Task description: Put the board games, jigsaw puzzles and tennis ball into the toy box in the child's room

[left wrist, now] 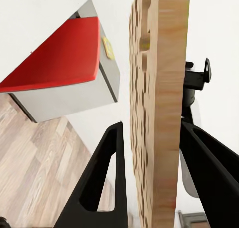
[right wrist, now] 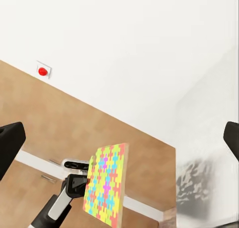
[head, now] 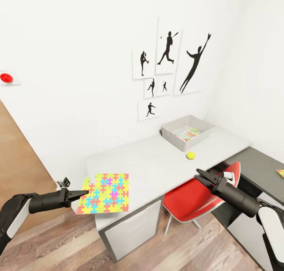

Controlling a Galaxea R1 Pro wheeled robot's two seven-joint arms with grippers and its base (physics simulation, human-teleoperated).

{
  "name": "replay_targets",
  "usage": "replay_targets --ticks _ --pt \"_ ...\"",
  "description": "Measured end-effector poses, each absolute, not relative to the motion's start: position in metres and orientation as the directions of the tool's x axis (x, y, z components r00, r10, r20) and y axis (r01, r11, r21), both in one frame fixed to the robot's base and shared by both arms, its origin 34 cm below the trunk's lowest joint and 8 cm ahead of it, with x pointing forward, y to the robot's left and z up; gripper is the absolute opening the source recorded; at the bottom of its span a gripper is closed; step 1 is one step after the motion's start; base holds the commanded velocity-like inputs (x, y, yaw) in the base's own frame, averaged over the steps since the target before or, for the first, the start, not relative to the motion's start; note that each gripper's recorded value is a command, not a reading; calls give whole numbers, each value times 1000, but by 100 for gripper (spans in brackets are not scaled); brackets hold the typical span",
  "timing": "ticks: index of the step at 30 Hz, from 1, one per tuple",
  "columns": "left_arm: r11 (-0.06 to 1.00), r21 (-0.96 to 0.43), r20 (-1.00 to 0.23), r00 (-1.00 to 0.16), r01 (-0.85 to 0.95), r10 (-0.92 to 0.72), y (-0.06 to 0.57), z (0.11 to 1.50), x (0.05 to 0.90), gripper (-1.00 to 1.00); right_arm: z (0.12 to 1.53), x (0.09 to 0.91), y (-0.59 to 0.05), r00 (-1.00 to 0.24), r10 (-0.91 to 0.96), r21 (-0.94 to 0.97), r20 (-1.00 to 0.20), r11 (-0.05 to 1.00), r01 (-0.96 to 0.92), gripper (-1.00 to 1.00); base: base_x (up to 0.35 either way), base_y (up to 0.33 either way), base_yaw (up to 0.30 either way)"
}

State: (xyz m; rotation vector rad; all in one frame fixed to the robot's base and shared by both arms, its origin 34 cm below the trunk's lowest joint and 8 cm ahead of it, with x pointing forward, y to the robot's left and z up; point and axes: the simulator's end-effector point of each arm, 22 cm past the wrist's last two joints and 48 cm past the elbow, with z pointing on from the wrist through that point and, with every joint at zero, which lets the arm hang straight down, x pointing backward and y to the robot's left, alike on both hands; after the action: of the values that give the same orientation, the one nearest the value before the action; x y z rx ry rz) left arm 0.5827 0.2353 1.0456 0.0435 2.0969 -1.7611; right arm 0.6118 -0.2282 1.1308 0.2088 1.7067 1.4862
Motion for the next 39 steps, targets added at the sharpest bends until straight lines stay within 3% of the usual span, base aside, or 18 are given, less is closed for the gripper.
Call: replay_targets --ticks 39 --pt "197 -925 -366 -901 325 -234 236 1071 581 -100 1153 606 -232 -605 618 860 -502 285 -423 100 0 0 -219"
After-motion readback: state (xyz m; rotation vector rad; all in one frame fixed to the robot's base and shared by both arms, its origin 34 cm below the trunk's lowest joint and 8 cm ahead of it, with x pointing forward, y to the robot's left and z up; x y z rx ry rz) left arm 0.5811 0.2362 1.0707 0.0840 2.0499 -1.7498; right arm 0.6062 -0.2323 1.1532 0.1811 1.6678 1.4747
